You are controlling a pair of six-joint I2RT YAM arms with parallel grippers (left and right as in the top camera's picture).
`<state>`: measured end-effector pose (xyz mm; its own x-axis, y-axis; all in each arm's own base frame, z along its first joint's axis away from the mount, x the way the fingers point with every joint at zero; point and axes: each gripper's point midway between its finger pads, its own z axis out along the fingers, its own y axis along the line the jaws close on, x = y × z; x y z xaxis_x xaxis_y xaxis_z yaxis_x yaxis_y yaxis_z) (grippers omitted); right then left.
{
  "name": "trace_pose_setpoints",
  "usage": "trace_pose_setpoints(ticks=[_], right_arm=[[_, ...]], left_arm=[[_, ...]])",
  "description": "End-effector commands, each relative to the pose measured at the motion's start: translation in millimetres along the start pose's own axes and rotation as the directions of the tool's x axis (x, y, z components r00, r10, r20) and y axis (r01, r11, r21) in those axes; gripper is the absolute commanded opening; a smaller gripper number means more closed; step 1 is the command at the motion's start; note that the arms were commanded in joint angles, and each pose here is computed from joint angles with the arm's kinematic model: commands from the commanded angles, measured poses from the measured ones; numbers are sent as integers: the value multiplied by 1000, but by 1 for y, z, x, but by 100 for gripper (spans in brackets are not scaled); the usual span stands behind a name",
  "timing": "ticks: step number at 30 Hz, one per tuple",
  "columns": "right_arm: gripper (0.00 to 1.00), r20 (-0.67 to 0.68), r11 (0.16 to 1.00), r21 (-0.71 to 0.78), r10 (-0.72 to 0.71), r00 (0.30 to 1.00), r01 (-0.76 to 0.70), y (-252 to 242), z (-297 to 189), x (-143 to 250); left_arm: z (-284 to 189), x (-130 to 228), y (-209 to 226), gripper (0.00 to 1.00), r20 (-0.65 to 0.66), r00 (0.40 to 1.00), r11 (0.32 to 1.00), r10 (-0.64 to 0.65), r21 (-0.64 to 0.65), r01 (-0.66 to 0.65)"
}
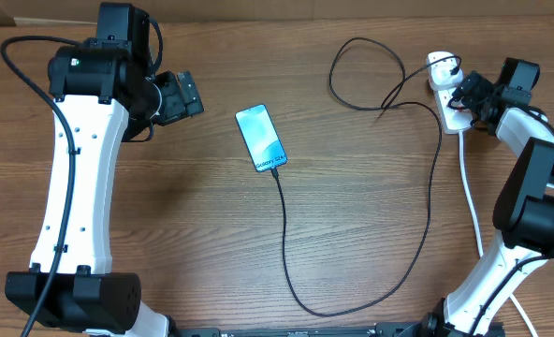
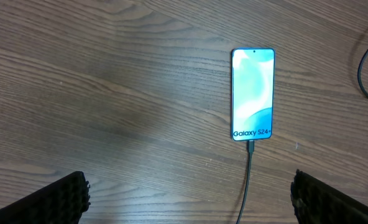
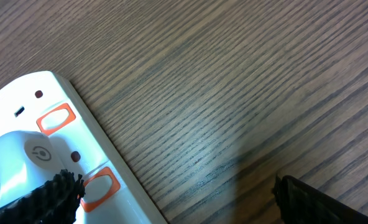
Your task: Plug charger to phone and switch on socket
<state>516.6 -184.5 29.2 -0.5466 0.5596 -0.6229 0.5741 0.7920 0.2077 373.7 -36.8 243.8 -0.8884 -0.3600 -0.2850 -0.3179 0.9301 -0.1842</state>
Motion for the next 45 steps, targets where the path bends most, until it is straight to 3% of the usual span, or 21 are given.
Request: trace_pose_setpoints(ticks=[1,10,24,45], right_arm=[[100,-15,1000,0,3,1000,-3,0,10,6],[100,-59,1000,-13,2,998,-2,-1,22,23],[100,-41,997,-75,-3,999,0,14,10,8],[100,-117,997,-83,-4,993,-6,13,9,25]], left_arm=[[2,-1,4,100,-1,1000,1000,-5,-14,5],[2,-1,4,100,-1,1000,1000,-5,-14,5],[2,-1,4,100,-1,1000,1000,-5,-14,5],[2,-1,4,100,-1,1000,1000,-5,-14,5]])
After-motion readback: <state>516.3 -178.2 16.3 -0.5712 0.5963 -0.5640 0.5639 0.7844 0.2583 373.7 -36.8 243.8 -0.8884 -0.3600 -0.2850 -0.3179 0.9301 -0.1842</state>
